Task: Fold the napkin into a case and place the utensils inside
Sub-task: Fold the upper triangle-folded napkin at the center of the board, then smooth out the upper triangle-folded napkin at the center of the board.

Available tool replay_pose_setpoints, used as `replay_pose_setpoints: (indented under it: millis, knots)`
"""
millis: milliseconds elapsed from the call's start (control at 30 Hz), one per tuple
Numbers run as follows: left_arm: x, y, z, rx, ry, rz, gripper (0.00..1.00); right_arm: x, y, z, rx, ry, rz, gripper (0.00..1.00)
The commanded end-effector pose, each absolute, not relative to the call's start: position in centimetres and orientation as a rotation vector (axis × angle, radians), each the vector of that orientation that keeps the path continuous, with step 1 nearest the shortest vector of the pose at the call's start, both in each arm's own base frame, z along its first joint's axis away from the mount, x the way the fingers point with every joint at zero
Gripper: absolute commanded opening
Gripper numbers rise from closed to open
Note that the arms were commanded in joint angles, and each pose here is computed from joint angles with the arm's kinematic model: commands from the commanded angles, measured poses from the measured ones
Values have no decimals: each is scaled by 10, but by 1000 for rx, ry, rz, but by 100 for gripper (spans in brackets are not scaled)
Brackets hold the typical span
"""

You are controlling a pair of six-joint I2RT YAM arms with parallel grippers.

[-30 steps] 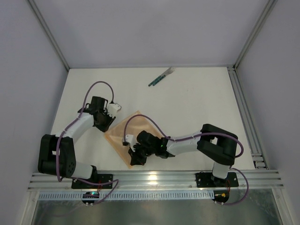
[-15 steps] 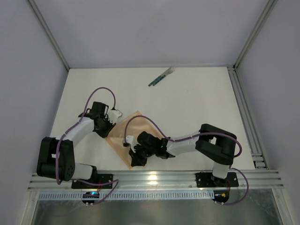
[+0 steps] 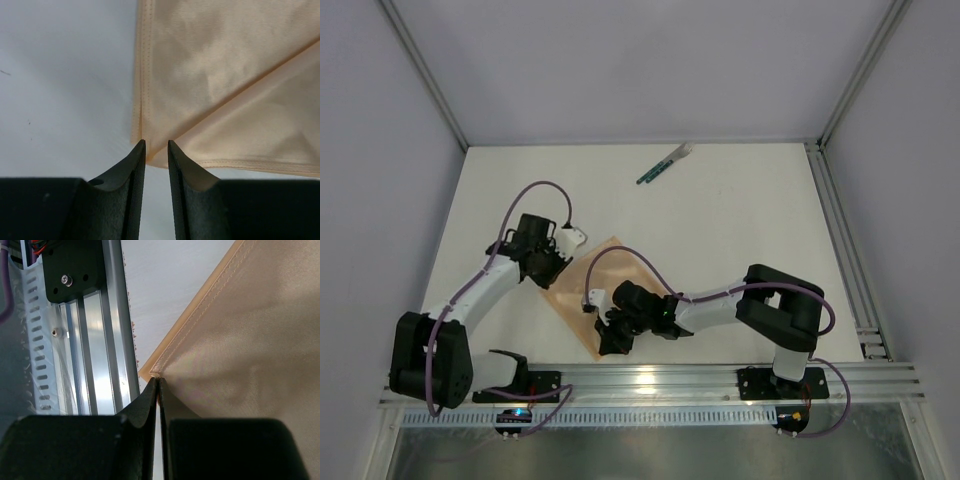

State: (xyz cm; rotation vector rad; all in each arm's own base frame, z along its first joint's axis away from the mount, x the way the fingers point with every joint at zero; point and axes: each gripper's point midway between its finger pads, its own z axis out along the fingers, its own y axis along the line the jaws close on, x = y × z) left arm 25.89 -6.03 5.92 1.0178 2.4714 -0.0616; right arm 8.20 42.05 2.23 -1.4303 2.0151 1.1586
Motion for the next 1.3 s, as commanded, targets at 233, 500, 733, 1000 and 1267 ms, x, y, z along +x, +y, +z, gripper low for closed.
replay_pose_setpoints:
  millis: [233,500,733,1000,1267]
  knots:
    - [252,-65,31,1119,2490,41,25,88,426,24,-1397,1988,1136,4]
    - [253,-53,15,1143,2521,135,23,90,428,29,-1386,1980,1130,8]
    - [256,-50,11,1137,2504,162,22,99,434,89,-1295,1905,1162,47]
    - [262,-55,17,1126,2473,150,22,148,377,121,-960,2032,950,54]
    - [262,-54,16,1131,2475,155,22,212,278,69,-486,2311,696,52]
